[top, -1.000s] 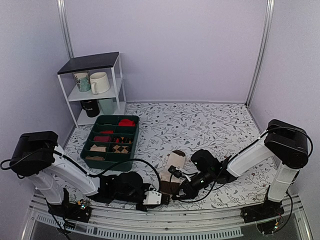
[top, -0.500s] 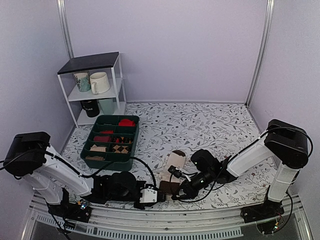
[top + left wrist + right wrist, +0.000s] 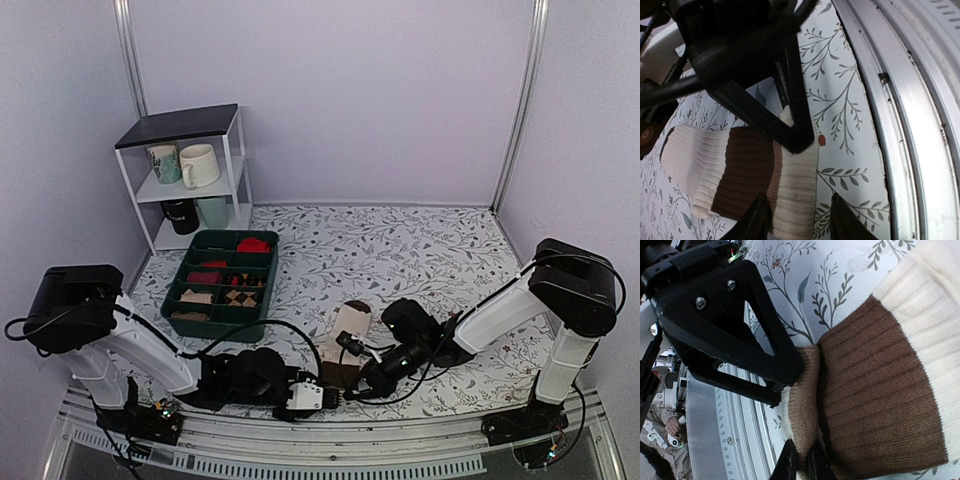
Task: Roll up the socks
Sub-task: Roll the sock at the center of the board.
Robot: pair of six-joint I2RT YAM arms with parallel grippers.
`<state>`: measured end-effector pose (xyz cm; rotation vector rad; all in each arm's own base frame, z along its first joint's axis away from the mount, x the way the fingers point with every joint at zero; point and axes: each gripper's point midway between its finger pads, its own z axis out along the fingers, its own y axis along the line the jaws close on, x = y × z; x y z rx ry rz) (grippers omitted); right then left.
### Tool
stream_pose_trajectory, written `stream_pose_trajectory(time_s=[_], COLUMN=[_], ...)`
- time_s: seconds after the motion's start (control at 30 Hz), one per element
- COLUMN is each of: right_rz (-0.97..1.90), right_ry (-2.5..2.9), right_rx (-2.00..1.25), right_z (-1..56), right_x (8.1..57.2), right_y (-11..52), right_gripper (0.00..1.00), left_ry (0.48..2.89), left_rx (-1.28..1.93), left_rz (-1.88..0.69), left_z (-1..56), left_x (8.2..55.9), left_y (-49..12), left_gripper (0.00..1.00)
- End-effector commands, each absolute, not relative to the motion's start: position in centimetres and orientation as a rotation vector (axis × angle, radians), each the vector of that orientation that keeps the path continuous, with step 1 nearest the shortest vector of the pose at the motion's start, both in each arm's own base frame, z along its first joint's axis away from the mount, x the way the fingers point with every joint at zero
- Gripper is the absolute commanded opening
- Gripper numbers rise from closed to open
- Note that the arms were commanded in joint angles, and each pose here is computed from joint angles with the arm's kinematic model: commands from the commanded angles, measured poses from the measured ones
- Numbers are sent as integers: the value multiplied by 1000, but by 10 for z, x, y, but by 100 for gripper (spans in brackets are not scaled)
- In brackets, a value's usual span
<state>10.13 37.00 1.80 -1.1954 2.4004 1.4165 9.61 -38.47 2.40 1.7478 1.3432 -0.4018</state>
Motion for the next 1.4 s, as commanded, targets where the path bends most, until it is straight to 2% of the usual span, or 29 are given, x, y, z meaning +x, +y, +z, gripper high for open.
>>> stream_pose_trajectory(time_s=[0.0, 0.13, 0.23, 0.4, 0.53, 0.57, 0.63, 0.7, 0.83, 1.07, 1.37], right_rz=[1258, 1260, 1264, 1266, 1270, 1269, 1265, 1258, 1220, 1142, 942], right_ry=[2688, 2682, 2684, 2685, 2679, 2680, 2677, 2668, 2589, 2144, 1666], right_rx=[-1171, -1175, -1176, -1176, -1180, -1179, -1179, -1176, -1158, -1047, -1170], right_z=[-32, -32, -32, -32, -31, -31, -31, -29, -16, 57, 87], right_x=[83, 83, 82, 82, 82, 82, 82, 85, 98, 135, 115], right_y=[331, 332, 331, 331, 332, 332, 332, 333, 340, 340, 331], right_gripper=[6, 6, 5, 5, 6, 6, 6, 10, 28, 47, 50], left_ry=[1339, 1352, 1379, 1420, 1483, 1498, 1526, 1554, 1624, 1828, 2070], left_rx=[1763, 1787, 1811, 1849, 1873, 1874, 1873, 1869, 1860, 1816, 1775], left_rz=[-381, -381, -377, -391, -414, -420, -430, -455, -536, -703, -796], left_z=[19, 12, 5, -5, -14, -15, -17, -16, -14, -17, -32], left_x=[95, 95, 94, 91, 86, 85, 84, 82, 77, 69, 69], left_y=[-390, -390, -391, -387, -382, -380, -378, -376, -376, -369, -357], left_gripper=[42, 41, 37, 23, 16, 13, 0, 0, 0, 0, 0])
